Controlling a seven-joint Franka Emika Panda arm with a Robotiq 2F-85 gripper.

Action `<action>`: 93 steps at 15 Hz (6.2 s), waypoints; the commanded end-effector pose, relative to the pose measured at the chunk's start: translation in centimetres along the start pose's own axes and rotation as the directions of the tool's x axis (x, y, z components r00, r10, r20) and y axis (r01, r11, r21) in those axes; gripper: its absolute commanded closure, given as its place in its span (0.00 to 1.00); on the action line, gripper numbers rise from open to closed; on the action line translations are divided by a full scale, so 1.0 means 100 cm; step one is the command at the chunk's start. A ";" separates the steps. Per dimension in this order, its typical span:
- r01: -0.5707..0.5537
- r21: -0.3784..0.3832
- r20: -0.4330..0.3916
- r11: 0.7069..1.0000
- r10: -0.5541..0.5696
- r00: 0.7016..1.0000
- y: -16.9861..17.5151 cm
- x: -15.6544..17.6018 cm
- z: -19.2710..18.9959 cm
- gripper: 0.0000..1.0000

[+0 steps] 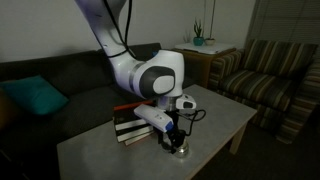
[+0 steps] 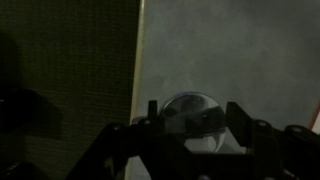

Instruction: Put the lid on the silver container

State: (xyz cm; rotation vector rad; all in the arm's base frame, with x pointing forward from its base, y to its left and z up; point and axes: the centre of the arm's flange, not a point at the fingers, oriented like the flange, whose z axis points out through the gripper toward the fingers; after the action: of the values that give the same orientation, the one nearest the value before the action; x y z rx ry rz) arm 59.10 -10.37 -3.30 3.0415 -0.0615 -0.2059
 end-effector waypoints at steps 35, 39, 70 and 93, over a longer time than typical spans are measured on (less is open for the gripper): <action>0.055 0.124 0.072 0.991 -0.065 0.995 0.006 0.147 0.062 0.56; 0.067 0.117 0.072 0.991 -0.076 0.995 0.002 0.102 0.036 0.31; 0.081 0.141 0.097 0.987 -0.095 0.991 0.006 0.161 0.081 0.56; 0.098 -0.106 -0.092 0.989 -0.108 0.990 -0.011 0.069 -0.033 0.56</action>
State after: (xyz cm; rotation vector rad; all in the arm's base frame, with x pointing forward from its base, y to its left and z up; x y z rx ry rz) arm 70.83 -10.63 -4.43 3.0170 0.1522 -0.1417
